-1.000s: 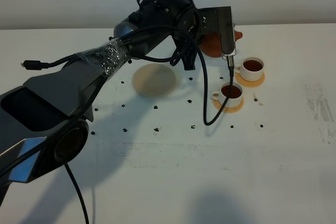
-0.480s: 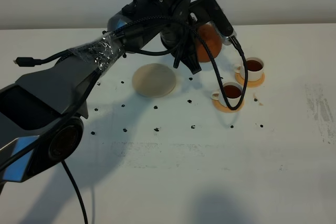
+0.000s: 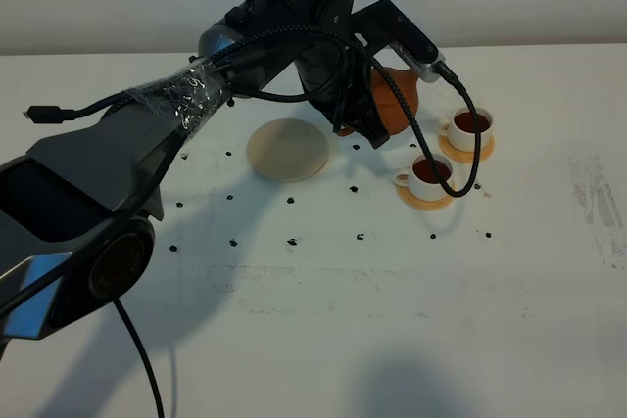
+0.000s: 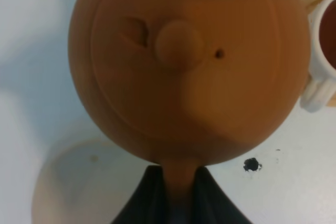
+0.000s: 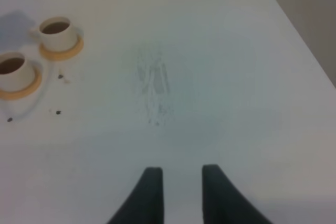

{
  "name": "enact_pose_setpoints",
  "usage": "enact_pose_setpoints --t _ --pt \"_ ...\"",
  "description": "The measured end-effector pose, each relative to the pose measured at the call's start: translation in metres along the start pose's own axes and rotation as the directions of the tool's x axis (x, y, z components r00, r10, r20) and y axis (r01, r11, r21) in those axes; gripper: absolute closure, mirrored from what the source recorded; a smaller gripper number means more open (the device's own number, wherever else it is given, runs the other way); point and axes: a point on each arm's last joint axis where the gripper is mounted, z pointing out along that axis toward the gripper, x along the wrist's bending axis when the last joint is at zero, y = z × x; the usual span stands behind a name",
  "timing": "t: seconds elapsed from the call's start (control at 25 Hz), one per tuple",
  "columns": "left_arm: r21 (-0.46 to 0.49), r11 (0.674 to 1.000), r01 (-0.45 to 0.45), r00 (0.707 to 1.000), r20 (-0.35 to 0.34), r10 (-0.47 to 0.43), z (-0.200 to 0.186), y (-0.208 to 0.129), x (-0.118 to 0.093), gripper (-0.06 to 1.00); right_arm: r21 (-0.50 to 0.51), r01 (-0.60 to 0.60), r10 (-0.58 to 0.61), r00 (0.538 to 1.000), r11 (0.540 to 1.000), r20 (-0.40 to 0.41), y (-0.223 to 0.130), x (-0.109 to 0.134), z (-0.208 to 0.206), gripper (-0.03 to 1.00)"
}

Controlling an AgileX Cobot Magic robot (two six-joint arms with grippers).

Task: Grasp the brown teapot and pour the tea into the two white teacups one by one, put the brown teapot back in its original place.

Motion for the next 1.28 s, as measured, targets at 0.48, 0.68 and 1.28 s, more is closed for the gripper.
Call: enact_pose_setpoints --t 0.48,0.68,1.28 --pt "0.081 0.994 0.071 0.997 0.027 -0.073 0.034 -0.010 -0.007 0.86 0.000 0.000 0.000 1.000 1.000 0.000 0.000 0.000 0.000 0.75" --pt "0.094 0.993 0.076 0.996 0.043 -0.080 0.042 -0.012 -0.010 0.86 0.000 0.000 0.000 1.000 1.000 0.000 0.000 0.000 0.000 0.75" --pt "0.076 0.995 0.057 0.998 0.018 -0.059 0.006 -0.009 0.001 0.86 0.000 0.000 0.000 1.000 1.000 0.000 0.000 0.000 0.000 0.75"
